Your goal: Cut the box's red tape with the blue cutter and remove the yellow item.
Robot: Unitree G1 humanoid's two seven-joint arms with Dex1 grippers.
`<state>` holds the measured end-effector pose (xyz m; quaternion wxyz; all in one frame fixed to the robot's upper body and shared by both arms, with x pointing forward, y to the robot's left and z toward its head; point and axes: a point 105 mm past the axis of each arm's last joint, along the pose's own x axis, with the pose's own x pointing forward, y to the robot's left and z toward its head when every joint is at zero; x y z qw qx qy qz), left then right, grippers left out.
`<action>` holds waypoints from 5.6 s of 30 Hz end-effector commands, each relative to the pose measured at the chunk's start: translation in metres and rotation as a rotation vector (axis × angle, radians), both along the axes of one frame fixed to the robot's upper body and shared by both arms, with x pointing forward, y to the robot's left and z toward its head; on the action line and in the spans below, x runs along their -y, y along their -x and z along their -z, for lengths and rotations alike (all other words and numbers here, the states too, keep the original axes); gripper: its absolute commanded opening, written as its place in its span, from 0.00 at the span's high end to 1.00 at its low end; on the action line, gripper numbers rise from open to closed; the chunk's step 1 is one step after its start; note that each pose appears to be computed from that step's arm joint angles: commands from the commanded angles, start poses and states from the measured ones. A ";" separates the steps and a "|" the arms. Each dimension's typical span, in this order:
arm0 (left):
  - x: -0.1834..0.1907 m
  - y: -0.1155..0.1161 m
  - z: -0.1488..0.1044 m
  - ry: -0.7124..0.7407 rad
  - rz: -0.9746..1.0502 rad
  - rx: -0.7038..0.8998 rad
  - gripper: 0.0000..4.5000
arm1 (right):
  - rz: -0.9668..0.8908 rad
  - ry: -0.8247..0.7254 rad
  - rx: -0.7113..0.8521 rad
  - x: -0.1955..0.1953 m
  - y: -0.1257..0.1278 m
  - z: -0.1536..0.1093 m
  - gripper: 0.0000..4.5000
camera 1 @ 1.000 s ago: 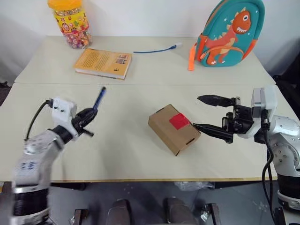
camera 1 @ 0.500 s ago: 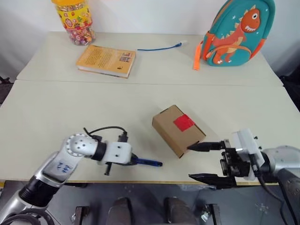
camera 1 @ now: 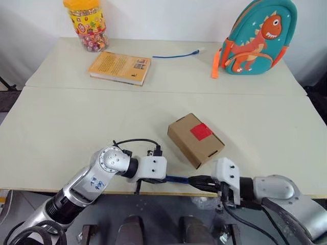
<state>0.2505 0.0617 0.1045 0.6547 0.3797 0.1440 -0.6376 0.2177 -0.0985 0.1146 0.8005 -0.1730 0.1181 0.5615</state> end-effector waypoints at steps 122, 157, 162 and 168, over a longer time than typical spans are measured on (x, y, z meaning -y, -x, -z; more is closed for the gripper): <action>0.000 0.007 -0.056 0.508 0.126 0.409 0.83 | 0.320 -0.399 -0.703 -0.009 -0.022 -0.061 0.96; 0.047 -0.106 -0.085 0.638 -0.209 -0.100 1.00 | 0.461 -0.115 -0.123 0.101 -0.083 -0.158 0.96; 0.049 -0.104 -0.069 0.542 -0.225 -0.105 1.00 | 0.436 -0.098 -0.132 0.091 -0.093 -0.154 0.96; 0.045 -0.100 -0.059 0.507 -0.249 -0.129 1.00 | 0.422 -0.090 -0.145 0.085 -0.098 -0.149 0.96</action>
